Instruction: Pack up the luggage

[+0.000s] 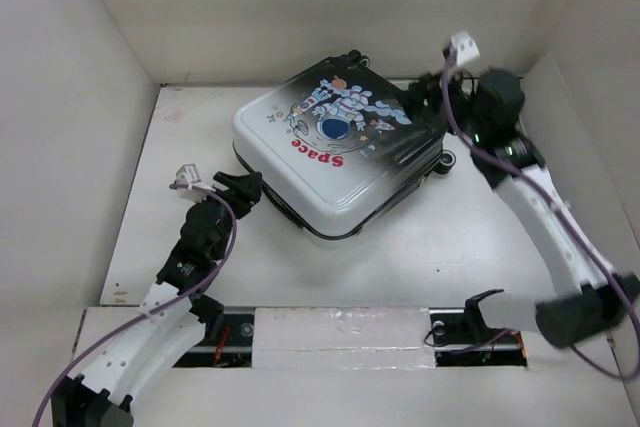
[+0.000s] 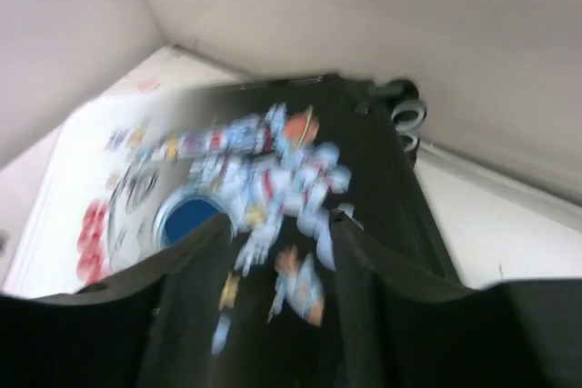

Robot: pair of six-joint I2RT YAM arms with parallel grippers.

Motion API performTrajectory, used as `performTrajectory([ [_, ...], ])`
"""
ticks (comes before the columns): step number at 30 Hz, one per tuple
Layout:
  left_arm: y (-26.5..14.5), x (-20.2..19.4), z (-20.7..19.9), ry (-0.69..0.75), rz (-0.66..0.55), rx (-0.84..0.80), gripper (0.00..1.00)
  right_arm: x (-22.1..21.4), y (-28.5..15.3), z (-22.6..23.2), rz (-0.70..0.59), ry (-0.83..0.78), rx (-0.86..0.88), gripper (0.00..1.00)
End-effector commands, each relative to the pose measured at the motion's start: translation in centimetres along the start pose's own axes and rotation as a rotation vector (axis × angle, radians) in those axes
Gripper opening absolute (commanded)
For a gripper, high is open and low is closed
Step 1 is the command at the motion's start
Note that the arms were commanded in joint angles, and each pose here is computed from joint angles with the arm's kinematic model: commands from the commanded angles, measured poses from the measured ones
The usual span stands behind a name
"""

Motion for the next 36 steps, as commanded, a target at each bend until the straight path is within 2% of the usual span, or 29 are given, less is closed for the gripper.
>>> performTrajectory([
  [1, 1.1, 2.4, -2.1, 0.019, -0.122, 0.017, 0.57, -5.7, -3.7, 2.5, -0.023, -0.008, 0.059, 0.51],
  [2, 1.6, 3.4, -3.0, 0.008, -0.15, 0.01, 0.59, -5.7, -6.4, 4.0, -0.08, -0.014, 0.089, 0.35],
  [3, 2.9, 3.5, -2.9, 0.006, -0.142, 0.039, 0.62, -7.4, -7.2, 4.9, -0.07, -0.004, 0.116, 0.27],
  [4, 3.4, 3.7, -3.5, 0.005, -0.107, 0.008, 0.64, -11.4, -7.7, 6.1, -0.012, 0.006, 0.156, 0.23],
  [5, 3.9, 4.3, -4.4, -0.015, -0.102, -0.022, 0.64, -12.7, -8.6, 6.7, 0.004, 0.007, 0.166, 0.18],
  [7, 4.8, 3.8, -5.0, -0.023, -0.036, -0.082, 0.63, -14.7, -10.4, 8.1, 0.012, 0.022, 0.223, 0.17],
  [8, 4.7, 3.9, -5.5, -0.027, -0.026, -0.124, 0.51, -17.5, -10.9, 8.4, 0.07, 0.032, 0.25, 0.17],
  [10, 4.1, 2.3, -5.3, -0.031, 0.035, -0.177, 0.42, -18.9, -12.0, 9.2, 0.071, 0.073, 0.283, 0.21],
  [11, 3.7, 1.8, -5.1, -0.013, 0.053, -0.182, 0.38, -21.2, -12.5, 9.8, 0.11, 0.074, 0.307, 0.26],
  [12, 3.3, 1.0, -4.2, 0.025, 0.071, -0.162, 0.33, -21.9, -12.7, 10.0, 0.111, 0.071, 0.314, 0.36],
  [14, 1.9, 0.5, -2.9, 0.046, 0.084, -0.116, 0.27, -23.6, -13.1, 10.4, 0.109, 0.074, 0.302, 0.46],
  [16, 1.1, -0.6, -0.7, 0.07, 0.104, -0.054, 0.19, -24.2, -13.0, 10.3, 0.097, 0.082, 0.281, 0.5],
  [20, 0.0, -2.8, 3.2, 0.082, 0.143, 0.054, 0.15, -25.5, -11.7, 10.3, 0.073, 0.087, 0.252, 0.53],
  [21, 0.0, -3.3, 3.5, 0.067, 0.155, 0.039, 0.15, -25.2, -11.3, 10.7, 0.028, 0.084, 0.292, 0.53],
  [24, 0.8, -4.9, 4.5, 0.03, 0.199, 0.024, 0.21, -26.1, -9.9, 10.7, 0.0, 0.074, 0.287, 0.55],
  [25, 1.2, -5.1, 4.5, 0.031, 0.201, 0.027, 0.28, -26.1, -9.5, 10.7, 0.006, 0.062, 0.295, 0.55],
  [27, 2.1, -6.2, 5.2, 0.041, 0.25, 0.057, 0.34, -27.0, -8.4, 10.8, 0.056, 0.054, 0.302, 0.55],
  [29, 2.8, -6.2, 4.3, 0.029, 0.257, 0.0, 0.41, -26.9, -8.0, 11.4, 0.047, 0.052, 0.351, 0.55],
  [34, 3.9, -6.9, 4.1, 0.016, 0.259, -0.072, 0.44, -27.2, -8.1, 12.2, 0.027, 0.056, 0.323, 0.54],
  [36, 4.2, -7.0, 4.1, 0.002, 0.265, -0.084, 0.44, -27.1, -8.1, 12.1, -0.001, 0.067, 0.288, 0.48],
])
Point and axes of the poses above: each gripper's point midway between its finger pads, its own y axis out along the fingers, its own z axis along the line the jaws close on, x = y × z, the point moved 10 cm from there along -y, back along the fingers
